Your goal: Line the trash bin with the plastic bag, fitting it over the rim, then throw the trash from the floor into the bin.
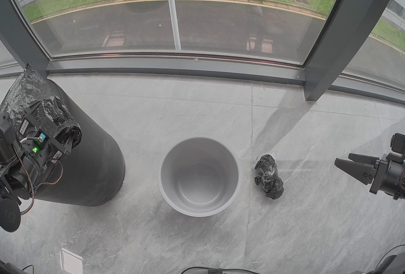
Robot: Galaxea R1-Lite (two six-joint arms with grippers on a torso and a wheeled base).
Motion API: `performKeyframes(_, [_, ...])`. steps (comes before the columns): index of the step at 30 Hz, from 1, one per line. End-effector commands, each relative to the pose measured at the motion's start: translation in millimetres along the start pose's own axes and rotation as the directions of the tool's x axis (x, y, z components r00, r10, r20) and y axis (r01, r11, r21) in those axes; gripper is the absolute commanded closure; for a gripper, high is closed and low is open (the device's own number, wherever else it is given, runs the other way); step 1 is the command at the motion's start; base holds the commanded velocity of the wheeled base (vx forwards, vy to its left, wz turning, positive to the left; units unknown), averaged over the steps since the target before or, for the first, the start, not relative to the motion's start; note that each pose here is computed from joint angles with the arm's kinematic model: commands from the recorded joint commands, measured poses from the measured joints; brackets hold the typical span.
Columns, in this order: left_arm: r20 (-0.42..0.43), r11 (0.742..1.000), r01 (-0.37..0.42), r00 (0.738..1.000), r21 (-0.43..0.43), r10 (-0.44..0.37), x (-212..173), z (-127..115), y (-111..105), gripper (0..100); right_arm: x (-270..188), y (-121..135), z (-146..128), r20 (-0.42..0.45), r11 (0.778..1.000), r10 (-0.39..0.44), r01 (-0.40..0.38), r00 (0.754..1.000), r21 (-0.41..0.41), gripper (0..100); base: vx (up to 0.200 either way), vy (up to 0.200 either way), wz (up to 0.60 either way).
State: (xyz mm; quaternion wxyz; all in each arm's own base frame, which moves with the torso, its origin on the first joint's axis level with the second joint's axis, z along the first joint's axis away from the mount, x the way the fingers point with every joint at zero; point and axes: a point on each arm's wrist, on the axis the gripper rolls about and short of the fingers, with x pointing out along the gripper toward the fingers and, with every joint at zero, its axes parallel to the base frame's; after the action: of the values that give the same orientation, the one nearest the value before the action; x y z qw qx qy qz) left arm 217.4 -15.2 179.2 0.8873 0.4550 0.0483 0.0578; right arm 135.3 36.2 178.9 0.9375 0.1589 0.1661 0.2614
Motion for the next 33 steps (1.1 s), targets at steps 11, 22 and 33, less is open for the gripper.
performKeyframes(11, [-0.018, 1.000, 0.001, 1.000, -0.031, -0.001, 24, 3, -3, 100, 1, -1, -2, -0.007, 1.000, -0.002, 0.002, 1.000, 0.003, 0, 0.000, 0.000, 0.00])
performKeyframes(22, [0.206, 0.901, 0.040, 0.977, -0.431, 0.055, 2, 46, 5, 100, 0, 0, -2, 0.022, 1.000, 0.010, -0.009, 1.000, -0.011, 0, 0.000, 0.000, 0.00])
performKeyframes(33, [0.166, 0.414, 0.048, 0.953, -0.909, 0.253, -19, 51, 54, 100, -10, 6, 1, 0.065, 0.999, 0.034, -0.032, 0.997, -0.033, 0, 0.000, 0.000, 0.00])
